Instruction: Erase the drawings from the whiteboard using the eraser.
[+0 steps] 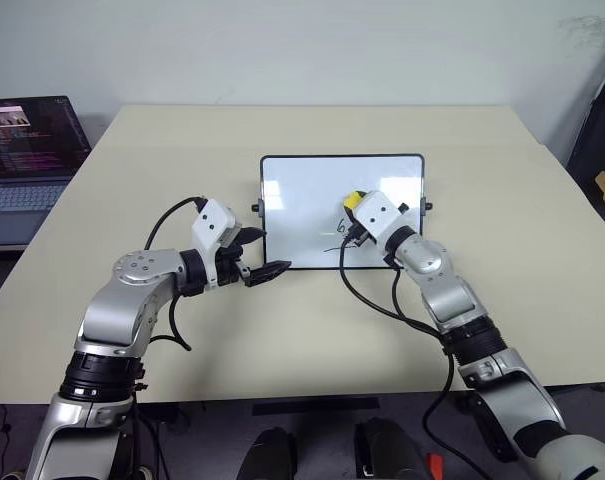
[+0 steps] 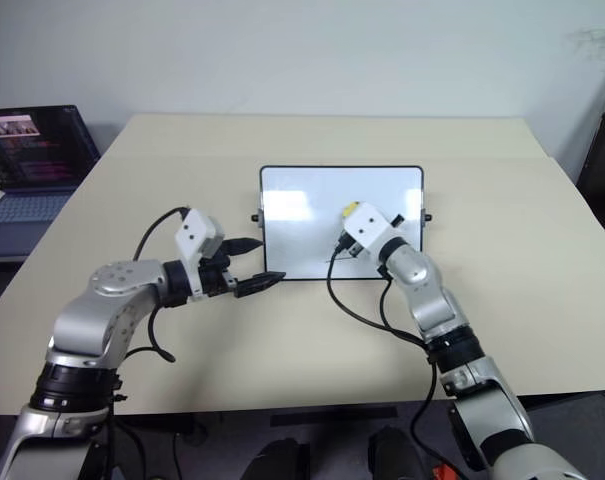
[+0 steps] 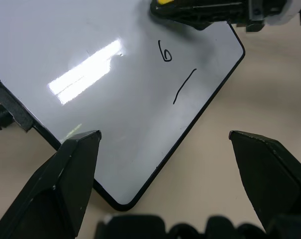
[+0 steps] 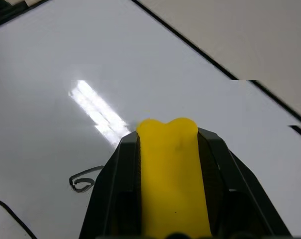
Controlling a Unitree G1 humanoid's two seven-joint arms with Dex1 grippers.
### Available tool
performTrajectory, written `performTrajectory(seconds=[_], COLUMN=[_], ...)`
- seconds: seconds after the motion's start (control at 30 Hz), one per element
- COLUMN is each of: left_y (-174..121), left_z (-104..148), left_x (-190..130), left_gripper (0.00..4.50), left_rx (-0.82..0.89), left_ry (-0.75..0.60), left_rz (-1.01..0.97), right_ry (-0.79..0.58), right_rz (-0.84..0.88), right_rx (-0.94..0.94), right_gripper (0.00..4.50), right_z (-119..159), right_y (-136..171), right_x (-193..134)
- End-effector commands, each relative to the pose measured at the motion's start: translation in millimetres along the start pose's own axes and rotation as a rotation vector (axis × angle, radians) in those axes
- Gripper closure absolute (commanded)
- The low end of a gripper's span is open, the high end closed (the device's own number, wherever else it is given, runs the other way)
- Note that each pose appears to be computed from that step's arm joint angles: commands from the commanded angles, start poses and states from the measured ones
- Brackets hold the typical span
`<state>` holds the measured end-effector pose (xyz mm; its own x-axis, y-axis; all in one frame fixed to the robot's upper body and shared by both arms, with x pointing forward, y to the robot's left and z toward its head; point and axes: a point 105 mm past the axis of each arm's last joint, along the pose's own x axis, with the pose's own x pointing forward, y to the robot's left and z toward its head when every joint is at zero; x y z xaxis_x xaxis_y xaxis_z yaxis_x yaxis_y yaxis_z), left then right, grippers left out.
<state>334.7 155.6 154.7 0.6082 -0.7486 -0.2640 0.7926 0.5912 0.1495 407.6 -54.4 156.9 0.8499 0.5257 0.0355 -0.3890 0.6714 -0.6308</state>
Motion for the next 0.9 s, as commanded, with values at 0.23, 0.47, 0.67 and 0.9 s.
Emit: performTrajectory(seconds=[0.23,0.47,0.67,0.9], left_y=[20,36,32,27], left_z=[3,-1,-3,-4], left_x=[-11,-12,-10,-8], left_gripper=[0.00,0.00,0.00,0.00], left_rx=[0.012,-0.013,-0.023,-0.029], left_ry=[0.008,0.017,0.019,0.016], left_rz=[0.105,0.190,0.170,0.149], right_ry=[0.104,0.089,0.014,0.059], right_rz=[0.224,0.157,-0.013,0.065], right_rx=[-0.112,-0.171,-0.186,-0.203], right_gripper=[3.33,3.33,3.33,3.33], right_z=[-32,-23,3,-14], right_y=[48,31,-8,2], right_x=[-12,-5,4,-3])
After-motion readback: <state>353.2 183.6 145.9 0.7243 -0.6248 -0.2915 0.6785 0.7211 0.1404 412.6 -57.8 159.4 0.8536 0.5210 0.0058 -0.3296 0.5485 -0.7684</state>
